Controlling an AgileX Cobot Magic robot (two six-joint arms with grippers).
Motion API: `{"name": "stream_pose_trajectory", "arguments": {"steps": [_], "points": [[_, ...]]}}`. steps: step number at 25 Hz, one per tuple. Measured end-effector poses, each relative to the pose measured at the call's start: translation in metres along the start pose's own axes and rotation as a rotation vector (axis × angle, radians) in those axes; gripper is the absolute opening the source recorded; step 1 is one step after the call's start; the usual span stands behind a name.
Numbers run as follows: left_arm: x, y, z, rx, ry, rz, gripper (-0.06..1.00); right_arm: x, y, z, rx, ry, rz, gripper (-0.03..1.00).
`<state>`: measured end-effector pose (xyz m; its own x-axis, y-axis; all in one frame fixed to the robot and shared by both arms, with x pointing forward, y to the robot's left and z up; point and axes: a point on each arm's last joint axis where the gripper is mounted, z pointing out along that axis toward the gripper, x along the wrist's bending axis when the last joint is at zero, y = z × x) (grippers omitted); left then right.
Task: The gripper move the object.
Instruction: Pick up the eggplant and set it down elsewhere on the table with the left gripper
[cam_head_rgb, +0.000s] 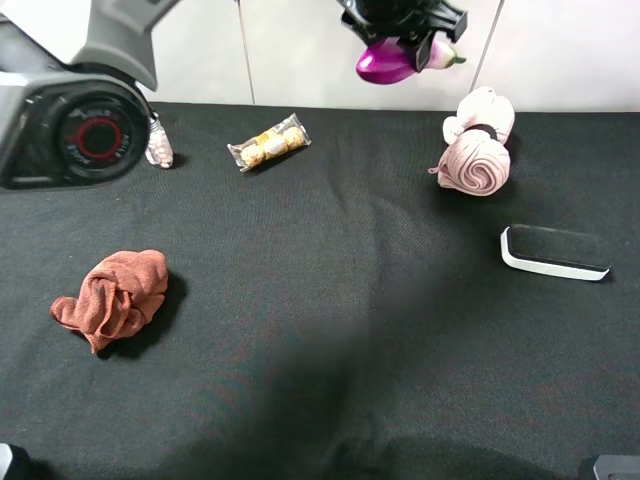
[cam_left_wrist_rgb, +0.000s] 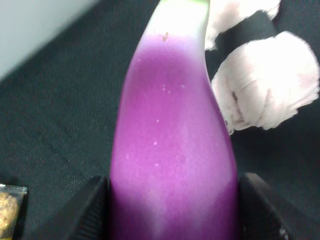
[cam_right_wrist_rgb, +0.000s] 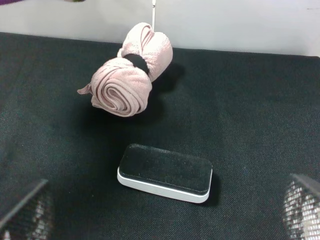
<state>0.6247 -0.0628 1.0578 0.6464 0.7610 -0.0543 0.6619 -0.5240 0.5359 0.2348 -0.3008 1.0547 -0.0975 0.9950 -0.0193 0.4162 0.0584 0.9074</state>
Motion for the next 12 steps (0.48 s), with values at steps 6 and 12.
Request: {"name": "stream_pose_trajectory", "arguments": {"steps": [6, 12], "points": [[-0.011, -0.007, -0.018, 0.045, 0.015, 0.025, 0.6, 0.0, 0.0, 0.0, 0.0, 0.0, 0.0, 0.69], [-0.009, -0.028, -0.042, 0.133, 0.049, 0.047, 0.6, 0.0, 0.0, 0.0, 0.0, 0.0, 0.0, 0.69]]}}
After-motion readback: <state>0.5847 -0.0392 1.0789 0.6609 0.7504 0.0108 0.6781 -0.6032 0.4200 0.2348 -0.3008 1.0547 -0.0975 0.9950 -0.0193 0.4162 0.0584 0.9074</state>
